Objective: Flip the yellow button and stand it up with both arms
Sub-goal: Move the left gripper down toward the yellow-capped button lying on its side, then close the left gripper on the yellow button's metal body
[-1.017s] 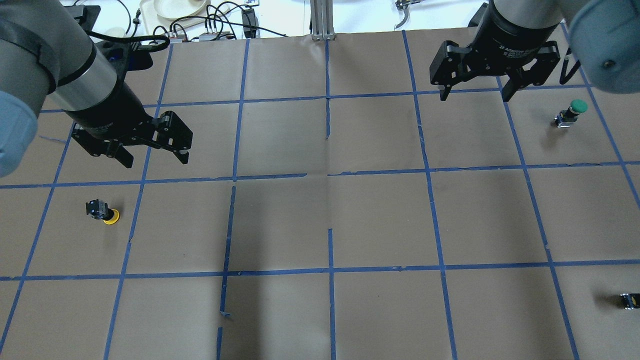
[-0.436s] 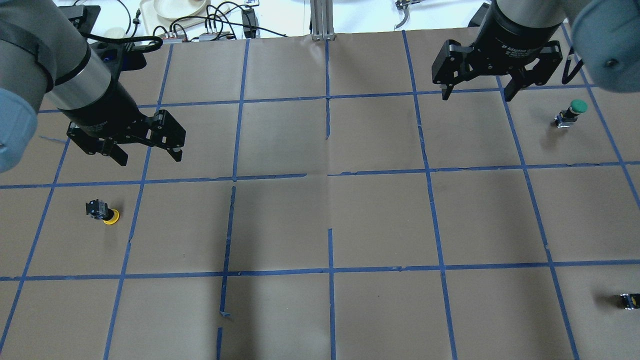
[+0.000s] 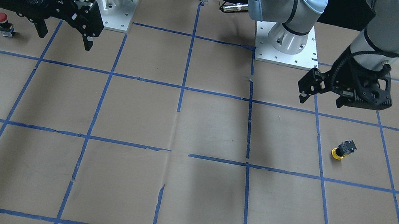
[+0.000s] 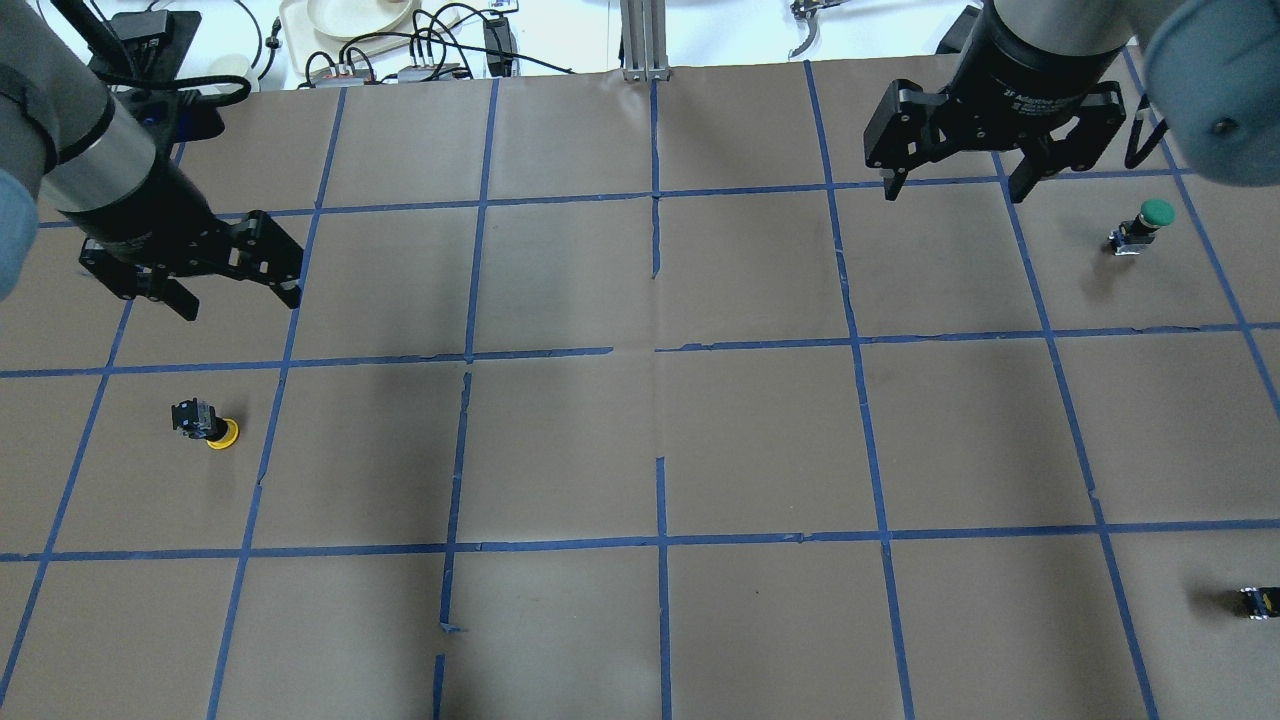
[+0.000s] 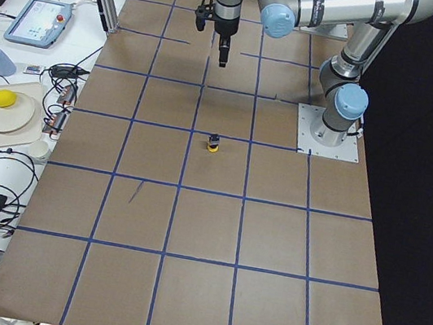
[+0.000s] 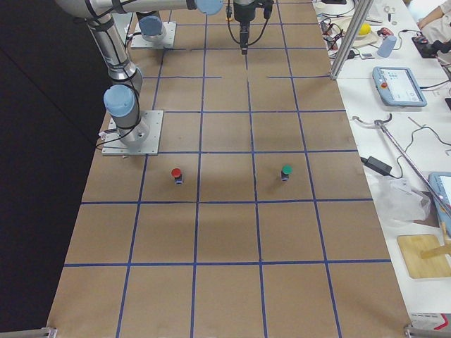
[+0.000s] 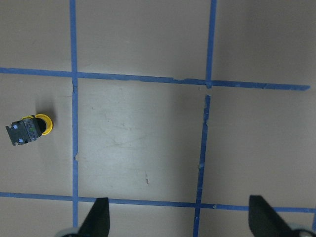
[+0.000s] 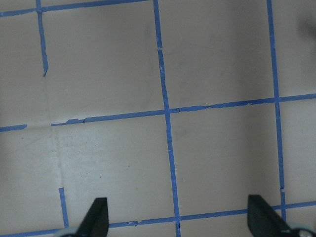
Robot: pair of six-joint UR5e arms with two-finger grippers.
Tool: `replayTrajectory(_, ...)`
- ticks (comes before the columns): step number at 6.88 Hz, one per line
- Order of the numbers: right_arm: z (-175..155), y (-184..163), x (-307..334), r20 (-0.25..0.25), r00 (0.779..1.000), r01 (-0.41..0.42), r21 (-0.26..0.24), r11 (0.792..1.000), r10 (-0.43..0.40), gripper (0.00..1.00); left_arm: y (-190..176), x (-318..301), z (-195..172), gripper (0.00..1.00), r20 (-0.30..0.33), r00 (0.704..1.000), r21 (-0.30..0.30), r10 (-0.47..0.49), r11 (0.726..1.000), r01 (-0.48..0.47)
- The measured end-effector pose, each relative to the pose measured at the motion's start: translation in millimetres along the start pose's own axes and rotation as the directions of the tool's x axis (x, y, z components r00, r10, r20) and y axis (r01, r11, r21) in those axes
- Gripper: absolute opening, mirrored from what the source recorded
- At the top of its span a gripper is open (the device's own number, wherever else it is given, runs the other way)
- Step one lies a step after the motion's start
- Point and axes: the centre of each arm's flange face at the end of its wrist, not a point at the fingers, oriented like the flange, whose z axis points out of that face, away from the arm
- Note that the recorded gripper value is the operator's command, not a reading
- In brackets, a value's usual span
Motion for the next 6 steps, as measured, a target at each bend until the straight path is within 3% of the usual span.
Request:
replayTrajectory(3, -1, 1, 0, 0.000, 1.000, 0.001, 0.001, 1.000, -0.001, 1.00, -8, -109, 69, 1.00, -0.035, 0.995, -0.104, -0.092, 0.991, 0.088)
replayTrajectory(6, -1, 1, -1, 0.000, 1.000, 0.001, 0.001, 1.000, -0.001, 1.00, 14, -162, 155, 0.99, -0.042, 0.991, -0.087, -0.128, 0.989, 0.124)
